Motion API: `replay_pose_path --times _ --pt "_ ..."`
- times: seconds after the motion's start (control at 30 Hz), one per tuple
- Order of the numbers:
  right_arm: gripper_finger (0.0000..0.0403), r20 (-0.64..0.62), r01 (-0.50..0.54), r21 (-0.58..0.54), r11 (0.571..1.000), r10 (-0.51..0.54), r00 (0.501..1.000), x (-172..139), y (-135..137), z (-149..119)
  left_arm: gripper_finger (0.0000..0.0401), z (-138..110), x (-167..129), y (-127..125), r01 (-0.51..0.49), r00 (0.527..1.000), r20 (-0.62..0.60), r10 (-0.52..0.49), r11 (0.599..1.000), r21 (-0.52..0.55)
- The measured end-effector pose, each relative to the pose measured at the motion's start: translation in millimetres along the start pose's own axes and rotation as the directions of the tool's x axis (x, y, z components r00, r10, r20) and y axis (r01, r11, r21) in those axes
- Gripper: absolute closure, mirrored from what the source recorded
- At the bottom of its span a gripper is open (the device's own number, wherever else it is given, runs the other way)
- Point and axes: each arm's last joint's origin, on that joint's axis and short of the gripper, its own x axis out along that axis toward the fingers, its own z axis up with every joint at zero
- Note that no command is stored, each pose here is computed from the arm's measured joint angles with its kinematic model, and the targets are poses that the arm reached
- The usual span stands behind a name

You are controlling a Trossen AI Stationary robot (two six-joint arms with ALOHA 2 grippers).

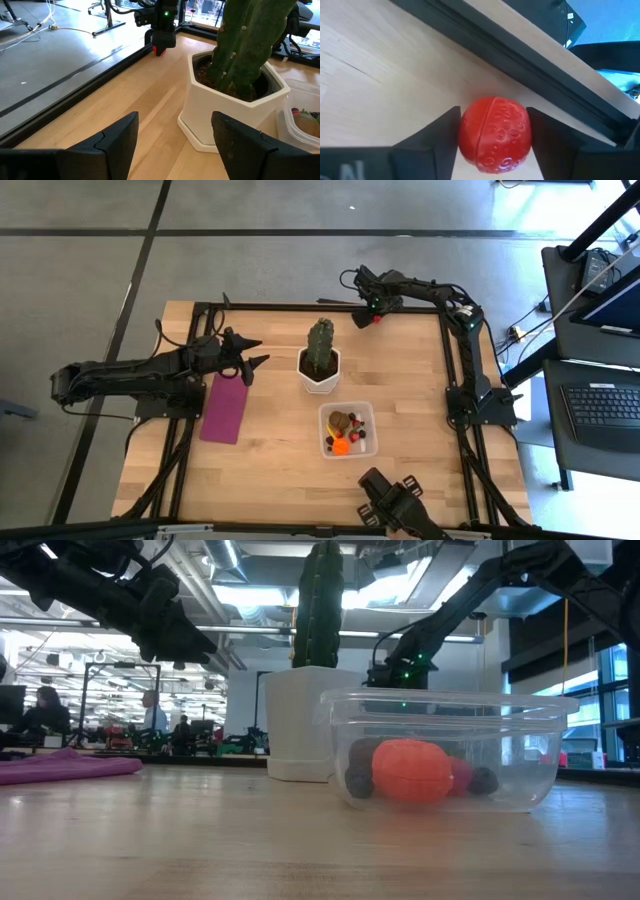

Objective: Pick and placing Produce into tupperware
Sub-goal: Put the strawberry into the transparent bin

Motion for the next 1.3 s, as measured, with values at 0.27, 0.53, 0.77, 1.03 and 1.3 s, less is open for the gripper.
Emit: replay_pose_path --times 0.27,0.53,0.77,1.03,1.3 --pt "0.0191 -0.02 0.006 0.001 1.0 -0.006 1.0 -1 -1 -2 0.0157 0 0 0 0.0 1.0 0.0 0.0 1.0 0.0" --pt "0.0208 -0.067 0.01 -0.001 1.0 -0.01 0.998 0 -2 -6 0.0157 0 0 0 0.0 1.0 0.0 0.0 1.0 0.0" --pt "0.0219 -0.068 0.002 -0.004 1.0 -0.002 0.998 -1 -1 -6 0.0157 0 0 0 0.0 1.0 0.0 0.0 1.0 0.0" --pt "0.0221 -0.148 -0.142 -0.029 0.989 0.136 0.98 -22 0 -13 0.0157 0 0 0 0.0 1.0 0.0 0.0 1.0 0.0" --pt "0.0221 -0.03 -0.301 -0.068 0.951 0.3 0.954 -109 -8 -22 0.0157 0 0 0 0.0 1.0 0.0 0.0 1.0 0.0"
